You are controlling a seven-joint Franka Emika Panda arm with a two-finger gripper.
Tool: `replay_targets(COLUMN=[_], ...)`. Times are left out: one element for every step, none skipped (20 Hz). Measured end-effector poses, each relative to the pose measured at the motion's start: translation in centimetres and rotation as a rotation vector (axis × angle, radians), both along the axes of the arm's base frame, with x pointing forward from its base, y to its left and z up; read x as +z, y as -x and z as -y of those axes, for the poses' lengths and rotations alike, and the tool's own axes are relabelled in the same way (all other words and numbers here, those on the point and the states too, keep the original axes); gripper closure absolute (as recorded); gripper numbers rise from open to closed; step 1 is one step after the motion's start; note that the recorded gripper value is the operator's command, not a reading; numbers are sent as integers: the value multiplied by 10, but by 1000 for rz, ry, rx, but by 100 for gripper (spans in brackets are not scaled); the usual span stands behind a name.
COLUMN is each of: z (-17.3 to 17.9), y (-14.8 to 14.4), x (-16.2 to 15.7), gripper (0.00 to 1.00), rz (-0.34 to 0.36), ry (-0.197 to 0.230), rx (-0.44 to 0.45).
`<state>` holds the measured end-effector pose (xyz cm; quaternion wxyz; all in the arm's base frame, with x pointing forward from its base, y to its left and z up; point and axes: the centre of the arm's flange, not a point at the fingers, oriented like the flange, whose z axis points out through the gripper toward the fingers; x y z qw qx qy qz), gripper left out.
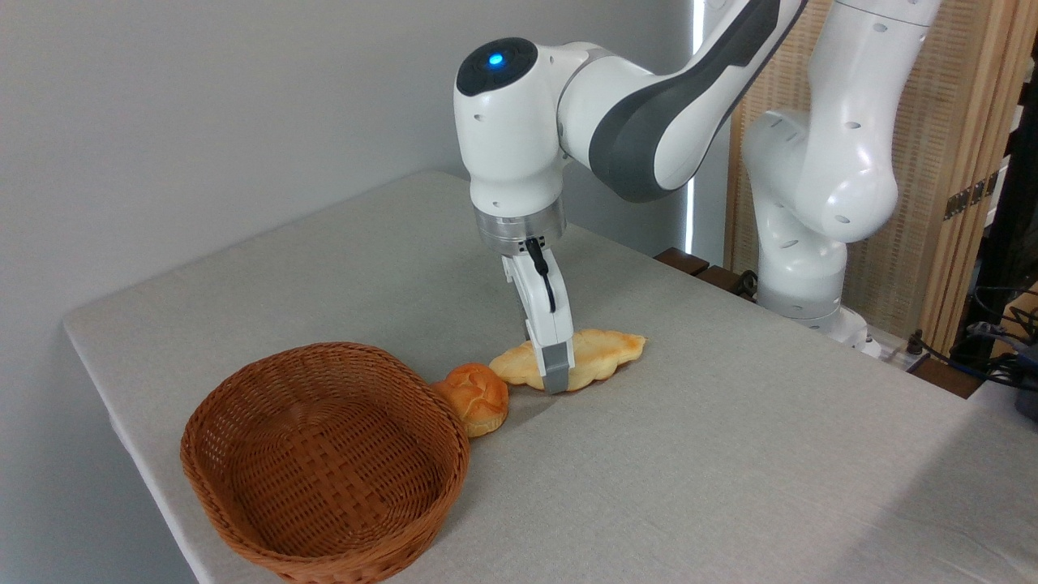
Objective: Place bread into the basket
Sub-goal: 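Close the gripper on the middle of the leaf-shaped loaf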
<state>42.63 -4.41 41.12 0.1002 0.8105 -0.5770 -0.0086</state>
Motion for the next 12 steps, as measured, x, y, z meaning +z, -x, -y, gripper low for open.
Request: replay_targets(z=[0,0,0,0,-1,-1,-1,0,0,0,0,0], y=[2,3,5,6,7,7,8,8,8,8,8,8], x=[-3,-6,-9,-10,-12,-13,-13,-14,-14,-14,-14,-14], gripper=[0,0,1,7,13,19,26,32,39,46,51,54], rz=[-6,-12,-17,-20,-22,-22,-23,-23,-23,-23,-23,-23], ry=[-1,-5,-12,-19,-25,-32,-37,-40,-41,-41,-42,-42], rx=[-1,-4,-9,-13,-18,-23,-27,-30,-32,-34,-34,-34])
